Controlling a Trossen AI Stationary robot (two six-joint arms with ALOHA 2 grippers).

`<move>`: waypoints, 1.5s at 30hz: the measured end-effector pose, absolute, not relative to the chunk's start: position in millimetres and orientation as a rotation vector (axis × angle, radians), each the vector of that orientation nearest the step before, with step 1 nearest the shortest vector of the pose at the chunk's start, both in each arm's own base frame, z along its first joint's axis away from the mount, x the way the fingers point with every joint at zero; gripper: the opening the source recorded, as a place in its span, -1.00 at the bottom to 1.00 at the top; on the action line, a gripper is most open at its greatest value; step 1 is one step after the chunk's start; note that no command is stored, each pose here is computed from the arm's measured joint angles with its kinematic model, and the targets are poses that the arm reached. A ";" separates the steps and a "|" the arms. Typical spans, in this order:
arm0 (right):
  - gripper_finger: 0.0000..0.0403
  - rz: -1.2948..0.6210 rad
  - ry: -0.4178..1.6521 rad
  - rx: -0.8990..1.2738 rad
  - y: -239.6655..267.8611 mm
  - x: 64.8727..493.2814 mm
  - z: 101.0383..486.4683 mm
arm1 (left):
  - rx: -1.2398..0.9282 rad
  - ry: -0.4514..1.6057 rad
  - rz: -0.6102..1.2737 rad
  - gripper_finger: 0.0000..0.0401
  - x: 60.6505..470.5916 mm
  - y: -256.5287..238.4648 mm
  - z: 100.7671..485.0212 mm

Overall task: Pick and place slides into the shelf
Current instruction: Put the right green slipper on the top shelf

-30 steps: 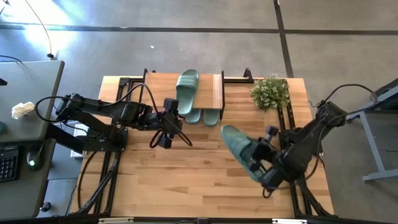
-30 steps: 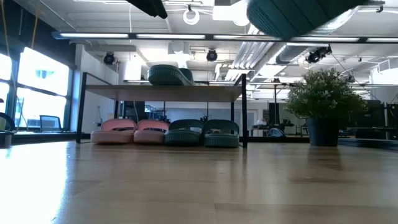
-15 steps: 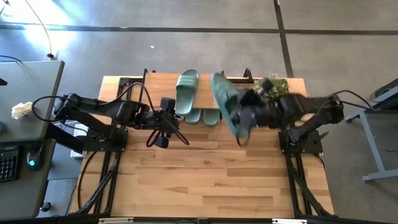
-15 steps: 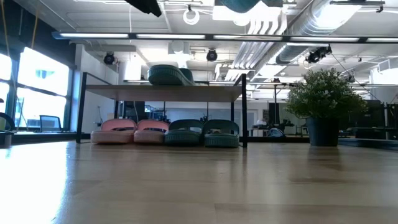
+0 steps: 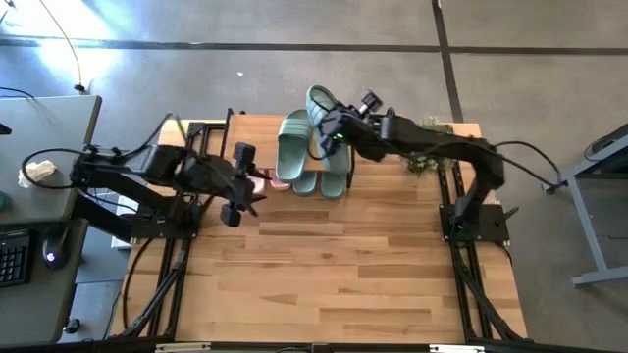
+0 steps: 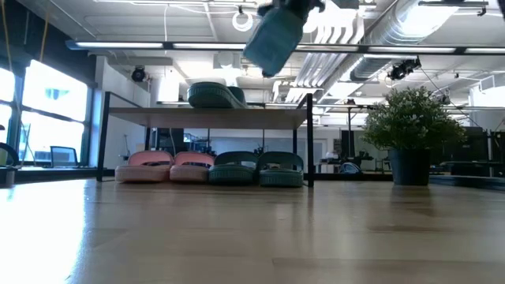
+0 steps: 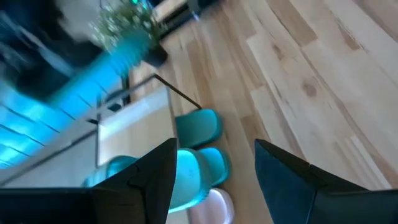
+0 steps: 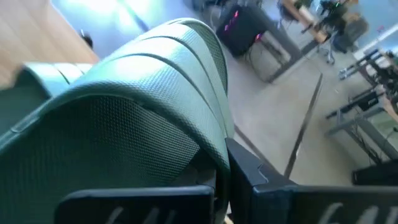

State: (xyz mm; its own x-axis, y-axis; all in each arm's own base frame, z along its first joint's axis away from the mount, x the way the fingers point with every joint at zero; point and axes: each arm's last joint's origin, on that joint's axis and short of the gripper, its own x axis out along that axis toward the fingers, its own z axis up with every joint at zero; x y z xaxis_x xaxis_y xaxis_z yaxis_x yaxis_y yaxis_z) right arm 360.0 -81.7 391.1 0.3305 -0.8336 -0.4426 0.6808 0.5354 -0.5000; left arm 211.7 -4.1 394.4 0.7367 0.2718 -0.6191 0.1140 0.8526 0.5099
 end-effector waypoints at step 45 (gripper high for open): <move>-0.96 -1.035 1.115 -0.242 -141.8 392.0 301.2 | 0.506 0.671 0.098 -0.01 200.5 19.9 405.7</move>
State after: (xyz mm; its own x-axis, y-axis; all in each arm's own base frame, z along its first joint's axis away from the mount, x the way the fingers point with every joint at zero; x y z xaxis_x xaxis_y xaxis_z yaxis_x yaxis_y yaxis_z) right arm 392.0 -141.8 301.2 0.0539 -0.7818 -0.6212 0.5610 0.5383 -0.6289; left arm 200.5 19.9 405.7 0.7832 0.2463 -0.5709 0.0734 0.8752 0.4782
